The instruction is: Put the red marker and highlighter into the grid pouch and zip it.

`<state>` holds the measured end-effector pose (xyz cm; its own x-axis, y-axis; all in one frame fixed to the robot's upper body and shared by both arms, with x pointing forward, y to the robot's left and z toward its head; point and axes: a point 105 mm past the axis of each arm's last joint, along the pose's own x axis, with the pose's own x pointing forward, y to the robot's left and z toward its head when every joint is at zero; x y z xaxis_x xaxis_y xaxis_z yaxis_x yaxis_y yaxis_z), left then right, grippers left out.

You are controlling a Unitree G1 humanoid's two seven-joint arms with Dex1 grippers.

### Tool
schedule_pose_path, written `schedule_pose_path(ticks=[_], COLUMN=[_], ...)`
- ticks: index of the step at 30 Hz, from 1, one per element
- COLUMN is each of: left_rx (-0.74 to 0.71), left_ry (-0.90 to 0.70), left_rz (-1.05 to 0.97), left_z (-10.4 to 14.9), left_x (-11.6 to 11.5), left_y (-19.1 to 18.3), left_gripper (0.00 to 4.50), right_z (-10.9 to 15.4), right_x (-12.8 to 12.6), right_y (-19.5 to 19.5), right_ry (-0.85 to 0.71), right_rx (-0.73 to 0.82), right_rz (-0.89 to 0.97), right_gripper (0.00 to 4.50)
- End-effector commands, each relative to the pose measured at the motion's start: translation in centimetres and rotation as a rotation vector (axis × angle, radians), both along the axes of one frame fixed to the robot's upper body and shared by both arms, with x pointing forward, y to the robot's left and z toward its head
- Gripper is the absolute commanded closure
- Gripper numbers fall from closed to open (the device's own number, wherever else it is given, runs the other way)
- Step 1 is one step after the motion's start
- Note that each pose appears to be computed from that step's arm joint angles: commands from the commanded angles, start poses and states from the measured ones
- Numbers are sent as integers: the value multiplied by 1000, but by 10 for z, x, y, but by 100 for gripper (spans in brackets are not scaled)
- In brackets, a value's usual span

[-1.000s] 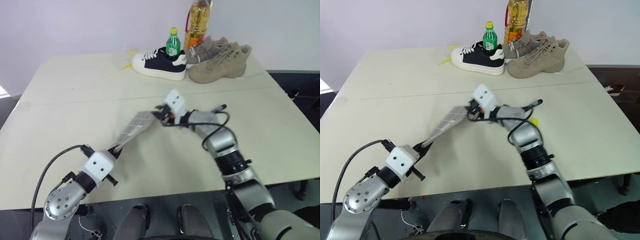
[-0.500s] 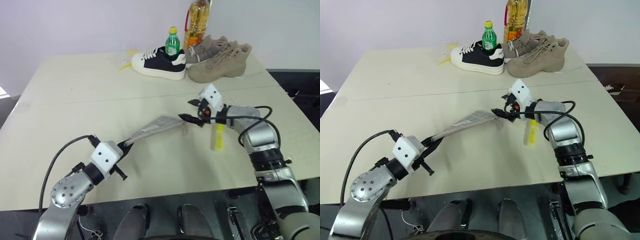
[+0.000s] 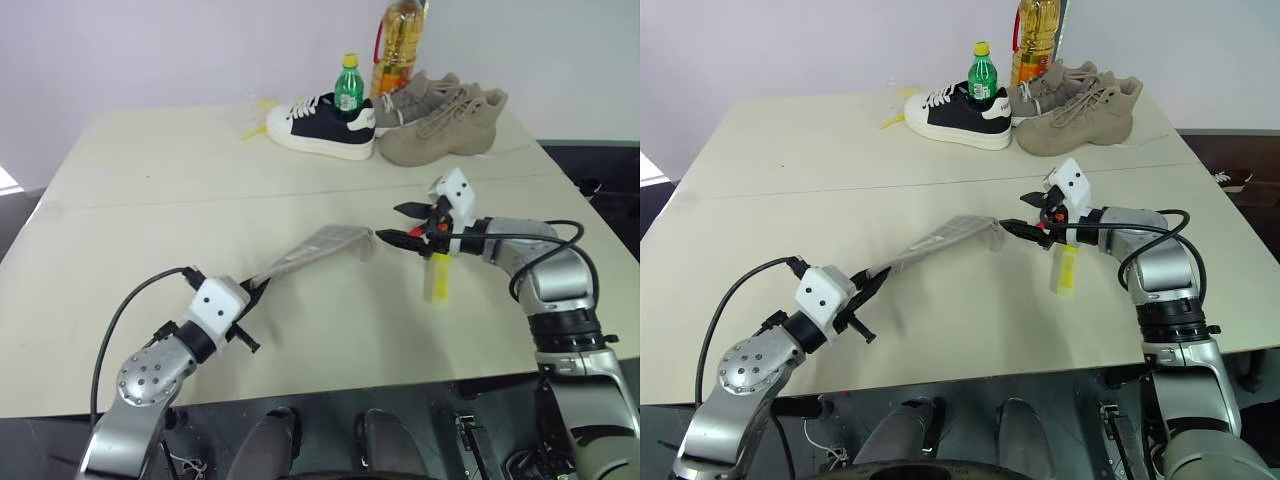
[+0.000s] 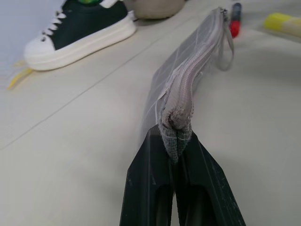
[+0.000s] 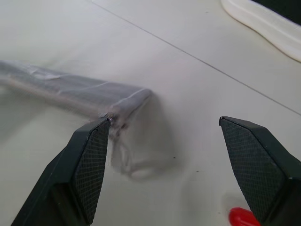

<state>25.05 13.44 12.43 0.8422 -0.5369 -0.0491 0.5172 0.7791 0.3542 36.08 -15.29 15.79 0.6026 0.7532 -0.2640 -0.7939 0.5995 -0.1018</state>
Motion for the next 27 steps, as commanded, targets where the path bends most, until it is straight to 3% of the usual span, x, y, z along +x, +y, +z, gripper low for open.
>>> schedule_pose_path(ticks=[1,8,9,13,16,17,27], left_rx=[-11,-48,-47,-44,-45,-46,-44], left_ry=[-27,-35,-34,-32,-33,-33,-35], left_rz=[10,2,4,6,8,9,30], left_z=[5,8,8,7,7,7,4], left_x=[2,2,2,2,2,2,8], left_y=[-2,-9,-9,-10,-10,-10,-14], left_gripper=[450,450,450,450,450,450,450], right_z=[9,-5,-5,-4,-4,-3,-4], right_x=[-2,6,8,12,15,14,0], right_y=[10,27,29,37,42,44,64], right_ry=[-35,7,9,23,30,31,5], right_rx=[15,39,45,72,81,82,37], right_rz=[21,-6,-11,-12,-17,-15,69], right_gripper=[66,66,89,243,420,447,447])
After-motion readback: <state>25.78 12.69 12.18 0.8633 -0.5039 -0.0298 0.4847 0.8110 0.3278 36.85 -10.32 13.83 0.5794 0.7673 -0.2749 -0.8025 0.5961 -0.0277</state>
